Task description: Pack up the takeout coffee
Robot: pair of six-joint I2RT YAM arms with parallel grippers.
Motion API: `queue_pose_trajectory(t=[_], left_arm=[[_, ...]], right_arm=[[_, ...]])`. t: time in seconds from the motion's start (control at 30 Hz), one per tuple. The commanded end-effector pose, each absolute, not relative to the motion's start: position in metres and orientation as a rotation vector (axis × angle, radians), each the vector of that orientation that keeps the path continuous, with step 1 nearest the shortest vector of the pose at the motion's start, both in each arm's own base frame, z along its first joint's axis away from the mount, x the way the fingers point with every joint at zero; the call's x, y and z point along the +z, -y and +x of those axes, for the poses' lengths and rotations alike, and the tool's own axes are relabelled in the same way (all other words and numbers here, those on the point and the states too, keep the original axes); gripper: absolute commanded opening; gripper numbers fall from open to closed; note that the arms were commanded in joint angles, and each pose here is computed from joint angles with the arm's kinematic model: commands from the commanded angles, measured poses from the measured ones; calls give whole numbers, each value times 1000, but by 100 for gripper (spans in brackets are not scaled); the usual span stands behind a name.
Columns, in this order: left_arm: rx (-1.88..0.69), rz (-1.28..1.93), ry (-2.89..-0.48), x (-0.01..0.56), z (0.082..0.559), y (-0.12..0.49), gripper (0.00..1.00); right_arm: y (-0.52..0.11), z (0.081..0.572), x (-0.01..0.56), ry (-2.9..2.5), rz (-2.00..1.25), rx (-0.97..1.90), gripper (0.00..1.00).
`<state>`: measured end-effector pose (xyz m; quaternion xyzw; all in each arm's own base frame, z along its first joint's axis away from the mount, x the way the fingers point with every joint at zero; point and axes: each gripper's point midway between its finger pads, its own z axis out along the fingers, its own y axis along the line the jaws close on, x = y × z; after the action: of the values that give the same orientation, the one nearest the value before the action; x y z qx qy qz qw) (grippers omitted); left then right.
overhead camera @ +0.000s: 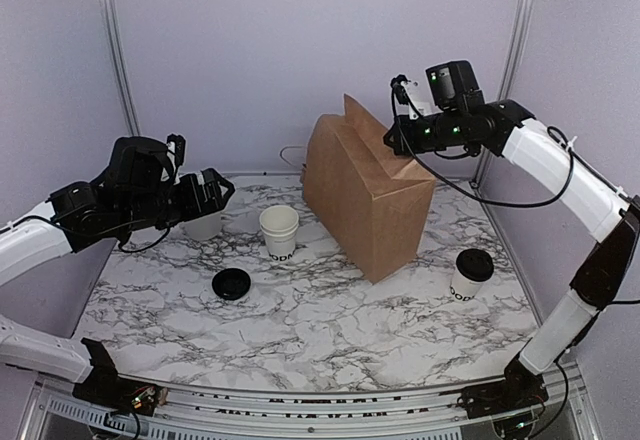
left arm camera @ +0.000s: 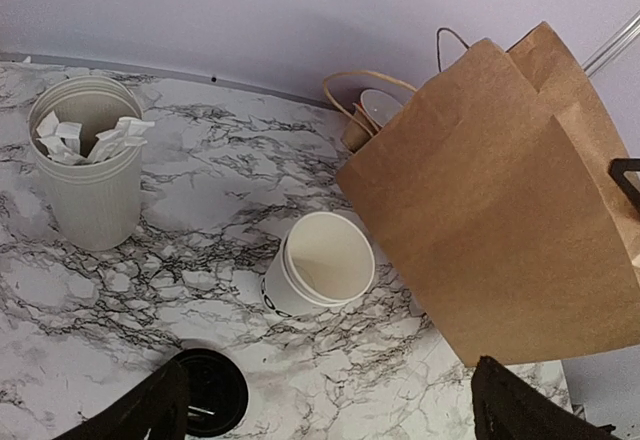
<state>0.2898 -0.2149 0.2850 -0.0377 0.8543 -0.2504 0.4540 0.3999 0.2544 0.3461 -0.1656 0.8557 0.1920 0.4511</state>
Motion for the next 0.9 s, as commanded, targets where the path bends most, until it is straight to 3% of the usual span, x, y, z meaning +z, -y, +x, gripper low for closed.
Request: queue_pose_trajectory(t=[0.0,0.23,0.67,0.87], left_arm=[[-654,-67,-2112,291,297,227,99],[-706,-17,-2153,287,300,245,99],[-880,35,-2193,303,320,287,99],[-966,136,-2233,301,323,318,89]], right_arm=[[-249,397,354,-2098,-428,373,0],[-250,388,384,-2014,-423,431,0],[-263,357,359,-1932,-507,510,0],[-259,356,345,-1997,-456,516,0]])
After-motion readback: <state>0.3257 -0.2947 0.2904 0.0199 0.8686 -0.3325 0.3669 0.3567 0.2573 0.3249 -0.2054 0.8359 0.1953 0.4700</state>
